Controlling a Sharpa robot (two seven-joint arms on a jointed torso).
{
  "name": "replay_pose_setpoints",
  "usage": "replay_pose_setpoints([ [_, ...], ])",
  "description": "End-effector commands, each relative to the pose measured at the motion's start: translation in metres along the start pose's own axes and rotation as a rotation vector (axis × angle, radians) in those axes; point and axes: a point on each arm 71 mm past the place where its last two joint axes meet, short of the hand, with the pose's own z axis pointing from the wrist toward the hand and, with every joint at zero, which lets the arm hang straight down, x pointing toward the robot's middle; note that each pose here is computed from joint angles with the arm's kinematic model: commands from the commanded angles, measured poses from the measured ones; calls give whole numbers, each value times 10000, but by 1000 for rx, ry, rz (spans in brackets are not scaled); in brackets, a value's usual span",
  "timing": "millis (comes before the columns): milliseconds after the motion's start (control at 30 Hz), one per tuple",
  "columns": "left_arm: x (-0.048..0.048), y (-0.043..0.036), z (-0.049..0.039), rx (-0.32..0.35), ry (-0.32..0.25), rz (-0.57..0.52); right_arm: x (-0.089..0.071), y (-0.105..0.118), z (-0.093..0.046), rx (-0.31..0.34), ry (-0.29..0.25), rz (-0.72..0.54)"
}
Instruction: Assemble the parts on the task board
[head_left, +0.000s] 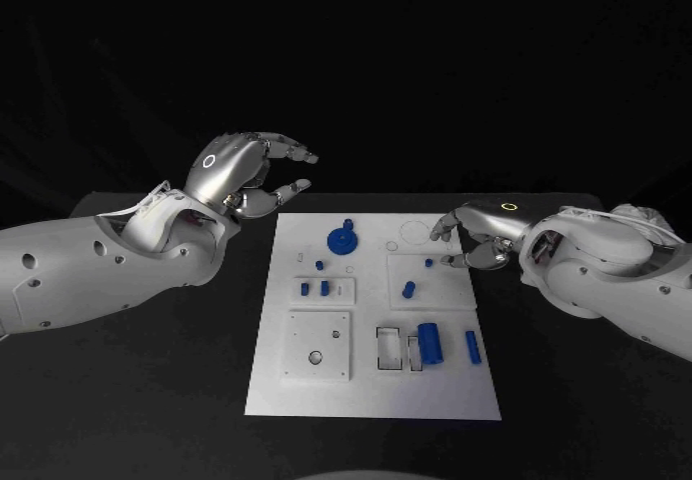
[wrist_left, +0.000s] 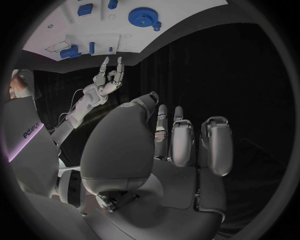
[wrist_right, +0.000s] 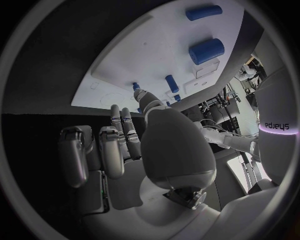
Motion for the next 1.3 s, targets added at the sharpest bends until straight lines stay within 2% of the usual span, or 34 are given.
replay_pose_setpoints([
  [33, -15, -1, 1, -27, -44, -95, 69, -1, 23, 4, 63, 0],
  [433, 43, -56, -35, -1, -33, -132, 186, 37, 85, 0, 88, 25],
  [900, 67, -43, -56, -20, -22, -143, 246, 59, 120, -3, 63, 44],
  [1300, 101, -35, -58, -39, -7, -148, 266, 84, 145, -6, 76, 48],
])
